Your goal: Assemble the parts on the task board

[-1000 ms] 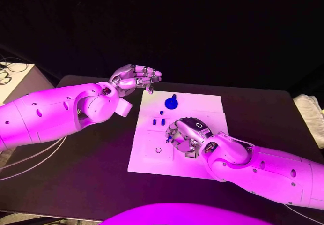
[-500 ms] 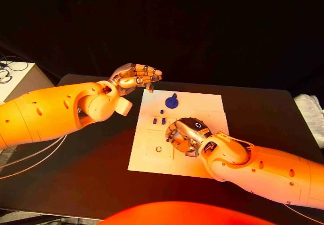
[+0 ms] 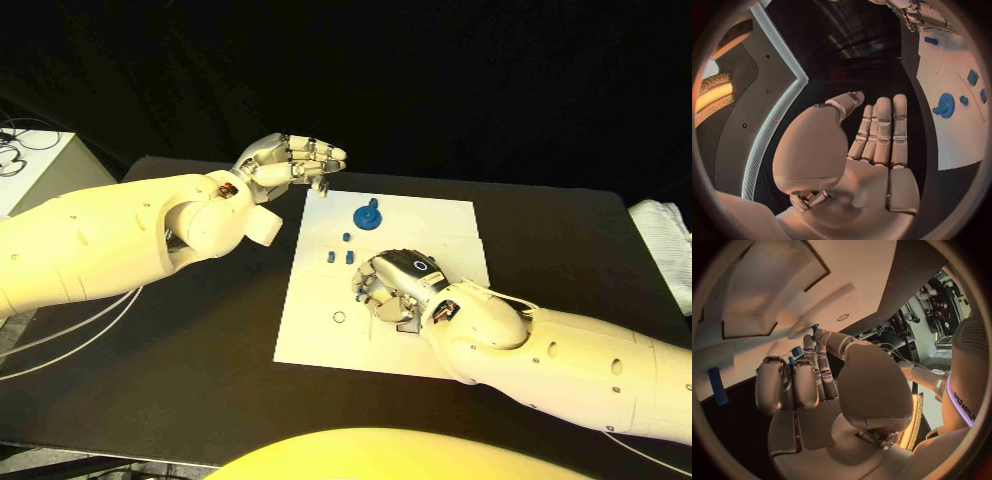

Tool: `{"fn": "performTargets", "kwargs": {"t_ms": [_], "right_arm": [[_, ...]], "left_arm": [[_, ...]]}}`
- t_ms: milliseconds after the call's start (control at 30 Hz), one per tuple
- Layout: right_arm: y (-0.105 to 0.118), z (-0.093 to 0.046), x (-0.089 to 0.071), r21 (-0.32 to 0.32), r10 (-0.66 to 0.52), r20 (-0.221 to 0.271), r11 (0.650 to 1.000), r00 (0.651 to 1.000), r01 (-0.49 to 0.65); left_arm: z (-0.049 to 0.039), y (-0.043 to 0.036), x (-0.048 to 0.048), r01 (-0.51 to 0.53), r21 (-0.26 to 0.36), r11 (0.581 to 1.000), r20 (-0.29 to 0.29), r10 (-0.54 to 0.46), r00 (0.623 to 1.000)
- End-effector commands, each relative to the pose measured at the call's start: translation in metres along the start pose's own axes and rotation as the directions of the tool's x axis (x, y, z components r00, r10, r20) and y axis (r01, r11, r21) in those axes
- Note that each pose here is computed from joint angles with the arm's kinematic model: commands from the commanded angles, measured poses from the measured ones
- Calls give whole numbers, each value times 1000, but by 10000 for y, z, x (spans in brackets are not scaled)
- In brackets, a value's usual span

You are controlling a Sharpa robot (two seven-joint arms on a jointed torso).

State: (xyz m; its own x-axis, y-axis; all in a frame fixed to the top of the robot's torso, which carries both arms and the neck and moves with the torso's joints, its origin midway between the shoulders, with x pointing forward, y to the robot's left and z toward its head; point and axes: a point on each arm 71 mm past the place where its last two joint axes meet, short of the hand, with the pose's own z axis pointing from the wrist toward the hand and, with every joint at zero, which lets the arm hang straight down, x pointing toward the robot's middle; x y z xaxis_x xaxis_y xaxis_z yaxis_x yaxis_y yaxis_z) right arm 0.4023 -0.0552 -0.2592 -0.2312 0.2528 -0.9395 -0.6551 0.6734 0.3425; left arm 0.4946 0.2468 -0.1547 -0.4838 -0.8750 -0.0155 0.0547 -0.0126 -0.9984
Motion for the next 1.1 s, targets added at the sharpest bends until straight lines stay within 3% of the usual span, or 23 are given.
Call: {"fn": "performTargets", "kwargs": {"t_ms": [33,633,1100], "right_arm": [[2,-5,73,2,-37,-54,999,998,37],[40,-29,88,-41,-35,-63,999,997,32],[17,-55,29,-36,-4,13,999,1000,4]], "left_arm": [[3,-11,22,12,5,1000,-12,-12,1000],[-5,-9,10,12,1,1000,-12,-12,1000],[-6,-3,-5,11,-5,1000,-10,-11,1000]]}}
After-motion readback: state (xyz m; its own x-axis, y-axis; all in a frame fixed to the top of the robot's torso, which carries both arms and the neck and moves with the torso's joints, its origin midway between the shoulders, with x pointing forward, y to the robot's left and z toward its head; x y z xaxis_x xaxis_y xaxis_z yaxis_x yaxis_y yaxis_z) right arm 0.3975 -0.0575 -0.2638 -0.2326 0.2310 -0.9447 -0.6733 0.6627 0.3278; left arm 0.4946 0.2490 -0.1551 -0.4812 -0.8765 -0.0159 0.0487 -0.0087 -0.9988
